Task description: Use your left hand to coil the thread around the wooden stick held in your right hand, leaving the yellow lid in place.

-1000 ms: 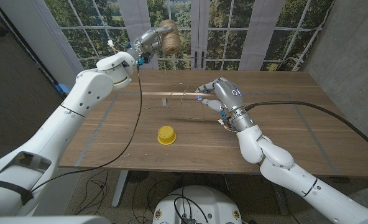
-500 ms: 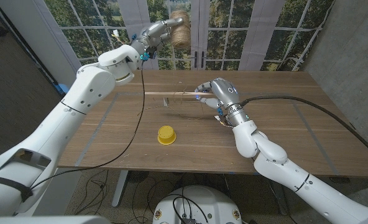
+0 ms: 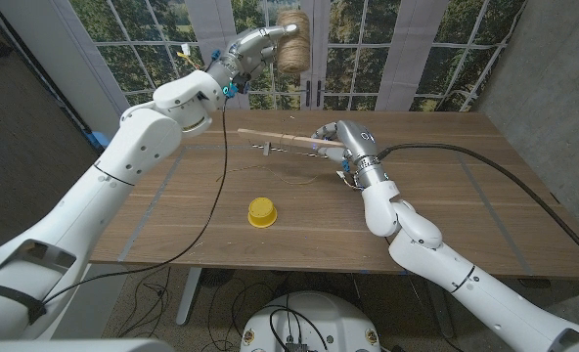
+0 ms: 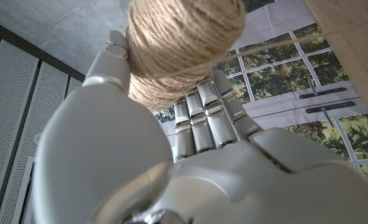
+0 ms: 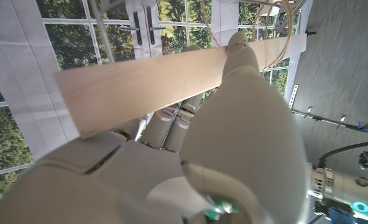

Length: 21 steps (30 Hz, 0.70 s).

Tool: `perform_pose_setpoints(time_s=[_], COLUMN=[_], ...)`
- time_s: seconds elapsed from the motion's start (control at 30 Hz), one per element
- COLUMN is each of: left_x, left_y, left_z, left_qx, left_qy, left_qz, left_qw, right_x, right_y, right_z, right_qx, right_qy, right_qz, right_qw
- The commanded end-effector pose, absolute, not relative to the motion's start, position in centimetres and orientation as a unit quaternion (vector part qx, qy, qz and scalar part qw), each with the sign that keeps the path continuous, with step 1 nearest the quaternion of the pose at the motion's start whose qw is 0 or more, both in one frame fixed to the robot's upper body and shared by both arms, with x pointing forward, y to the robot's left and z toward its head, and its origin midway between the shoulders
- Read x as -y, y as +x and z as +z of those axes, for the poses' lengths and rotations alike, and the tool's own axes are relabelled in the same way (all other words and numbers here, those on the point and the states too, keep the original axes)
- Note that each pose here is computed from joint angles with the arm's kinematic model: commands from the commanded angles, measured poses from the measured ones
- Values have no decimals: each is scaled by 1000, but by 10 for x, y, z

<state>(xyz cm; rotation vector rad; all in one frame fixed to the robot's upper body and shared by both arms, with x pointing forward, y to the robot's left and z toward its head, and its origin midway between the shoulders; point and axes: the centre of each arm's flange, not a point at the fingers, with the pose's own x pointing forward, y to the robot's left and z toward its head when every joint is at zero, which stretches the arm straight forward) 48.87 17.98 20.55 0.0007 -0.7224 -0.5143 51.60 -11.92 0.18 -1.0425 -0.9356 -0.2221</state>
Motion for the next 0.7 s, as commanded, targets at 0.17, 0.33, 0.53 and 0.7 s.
perform_pose_setpoints(time_s=[0.17,0.33,0.53,0.7], left_x=[-177,-179,-187,-192], left_y=[480,483,479,480], left_z=[186,173,159,145], left_qx=[365,361,381,386], left_qy=[3,-3,0,-2], left_qz=[-300,-303,-284,-271], left_qw=[881,882,880,882], right_x=[127,133,141,148], right_y=[524,526,532,536], right_z=[25,30,36,38], right_qx=[420,418,412,408], right_qy=[-431,-418,-406,-394], right_qz=[-116,-128,-150,-162], right_qw=[790,796,802,807])
